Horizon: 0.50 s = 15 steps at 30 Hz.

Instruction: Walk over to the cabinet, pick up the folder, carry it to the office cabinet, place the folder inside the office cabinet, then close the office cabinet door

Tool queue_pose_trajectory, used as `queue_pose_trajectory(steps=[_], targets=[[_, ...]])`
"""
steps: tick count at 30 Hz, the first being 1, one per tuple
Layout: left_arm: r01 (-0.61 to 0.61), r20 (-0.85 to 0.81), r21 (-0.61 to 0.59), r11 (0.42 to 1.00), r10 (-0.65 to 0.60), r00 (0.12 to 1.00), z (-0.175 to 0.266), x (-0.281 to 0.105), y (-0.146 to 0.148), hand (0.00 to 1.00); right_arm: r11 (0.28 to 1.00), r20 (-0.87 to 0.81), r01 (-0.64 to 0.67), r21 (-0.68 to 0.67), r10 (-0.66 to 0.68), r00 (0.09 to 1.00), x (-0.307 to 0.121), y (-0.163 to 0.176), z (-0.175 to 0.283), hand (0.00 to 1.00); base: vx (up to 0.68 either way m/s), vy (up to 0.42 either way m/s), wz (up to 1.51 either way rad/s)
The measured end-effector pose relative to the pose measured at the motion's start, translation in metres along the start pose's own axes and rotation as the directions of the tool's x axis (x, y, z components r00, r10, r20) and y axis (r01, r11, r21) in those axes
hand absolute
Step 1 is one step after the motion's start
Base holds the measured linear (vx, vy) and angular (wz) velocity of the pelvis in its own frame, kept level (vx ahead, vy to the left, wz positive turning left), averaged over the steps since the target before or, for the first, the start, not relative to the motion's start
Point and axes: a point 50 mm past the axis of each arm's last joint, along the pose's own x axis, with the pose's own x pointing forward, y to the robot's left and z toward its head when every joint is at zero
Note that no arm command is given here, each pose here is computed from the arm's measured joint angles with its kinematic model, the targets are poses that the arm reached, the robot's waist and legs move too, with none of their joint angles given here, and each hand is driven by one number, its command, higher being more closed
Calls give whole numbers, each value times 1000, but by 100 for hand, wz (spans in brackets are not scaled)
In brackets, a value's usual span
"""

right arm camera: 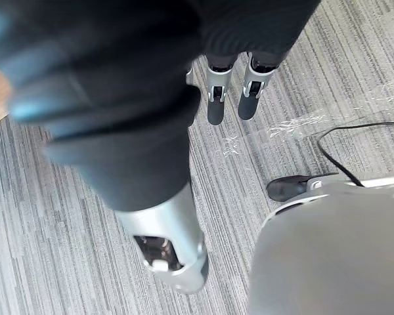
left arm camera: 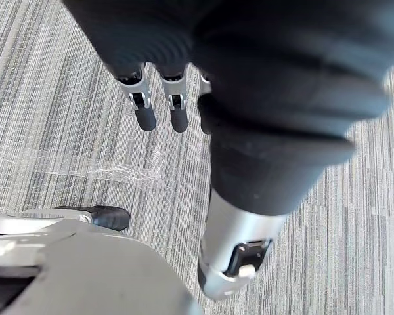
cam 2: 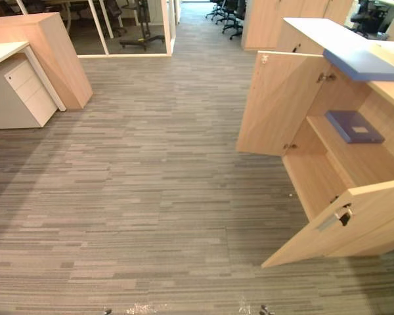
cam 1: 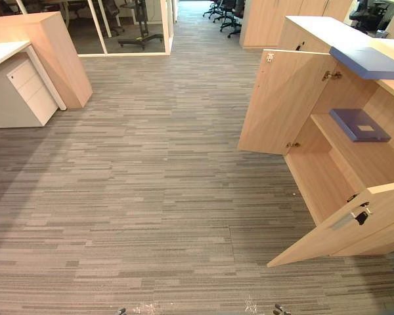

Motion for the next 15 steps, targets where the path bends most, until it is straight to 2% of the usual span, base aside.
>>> queue_pose_trajectory(steps=[15], targets=[[14,8,-43,999,-14,1000,-1,-1,0,0,999,25,-18,32,17,1000,2,9,9,0,-13,-1,-1]])
